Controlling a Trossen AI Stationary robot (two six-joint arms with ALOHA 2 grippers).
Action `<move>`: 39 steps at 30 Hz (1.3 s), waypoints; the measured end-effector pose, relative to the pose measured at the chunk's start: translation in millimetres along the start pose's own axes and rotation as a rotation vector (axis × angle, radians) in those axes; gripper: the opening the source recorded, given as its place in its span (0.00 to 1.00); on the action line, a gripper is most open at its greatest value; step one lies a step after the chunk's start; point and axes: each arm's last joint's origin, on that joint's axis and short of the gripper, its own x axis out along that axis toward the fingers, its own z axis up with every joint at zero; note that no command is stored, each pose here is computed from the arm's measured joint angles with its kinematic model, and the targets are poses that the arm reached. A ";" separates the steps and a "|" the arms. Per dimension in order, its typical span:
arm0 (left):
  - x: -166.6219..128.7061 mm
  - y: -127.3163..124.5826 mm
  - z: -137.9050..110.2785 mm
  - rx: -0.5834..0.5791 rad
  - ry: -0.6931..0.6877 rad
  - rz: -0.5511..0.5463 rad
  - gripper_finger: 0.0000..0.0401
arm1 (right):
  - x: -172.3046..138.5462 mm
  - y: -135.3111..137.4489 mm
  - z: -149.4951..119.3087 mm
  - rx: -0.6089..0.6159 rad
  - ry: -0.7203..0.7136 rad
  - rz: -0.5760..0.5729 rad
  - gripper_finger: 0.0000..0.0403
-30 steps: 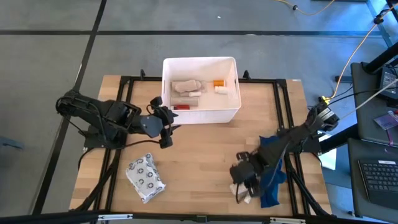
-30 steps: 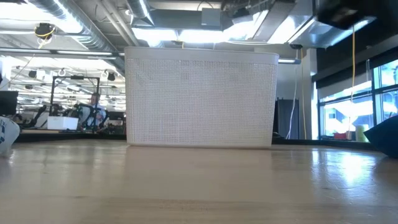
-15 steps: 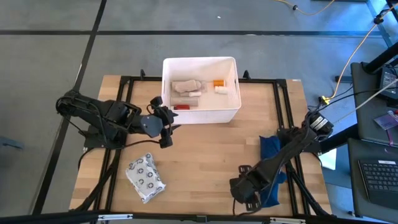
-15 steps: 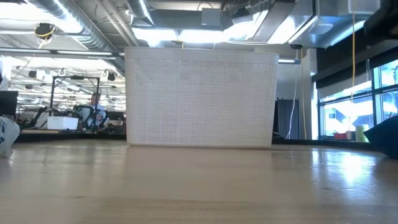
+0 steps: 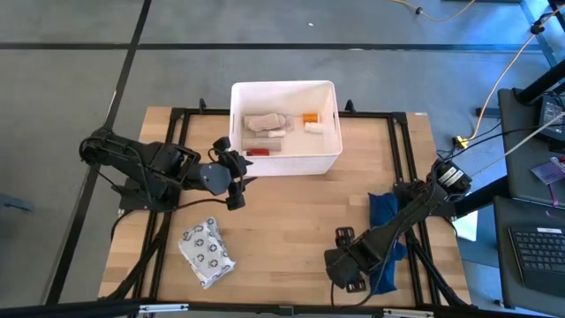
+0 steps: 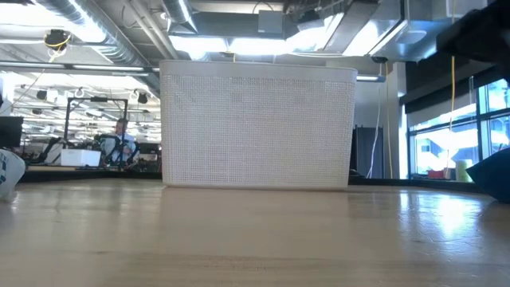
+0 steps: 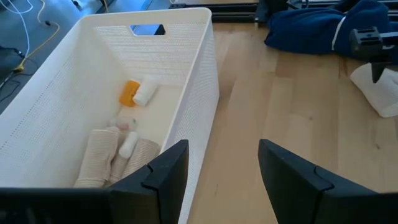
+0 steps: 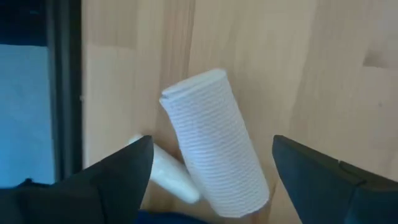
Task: Pick & place medical supplies in basket/bin
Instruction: Put the white bandage into the white bin
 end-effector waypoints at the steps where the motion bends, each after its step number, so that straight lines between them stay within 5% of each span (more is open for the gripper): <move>1: 0.0 0.0 0.0 0.000 0.000 0.000 0.46 | 0.8 -0.3 -0.2 -0.012 -0.003 -0.005 0.81; 15: 0.0 0.0 0.0 0.001 0.000 0.001 0.46 | 47.7 -12.4 -25.1 -0.171 -0.005 -0.002 0.75; 23: -0.2 -1.2 -2.5 -0.054 0.040 -0.059 0.46 | 57.9 -27.0 -29.7 -0.135 0.024 -0.026 0.54; 30: -3.6 2.7 -24.6 -0.280 0.316 -0.095 0.46 | 47.1 -44.2 -3.1 -0.107 -0.060 -0.061 0.32; 39: -19.2 -0.7 -47.2 -0.418 0.540 -0.014 0.43 | -12.0 -91.8 61.8 -0.062 -0.235 -0.272 0.33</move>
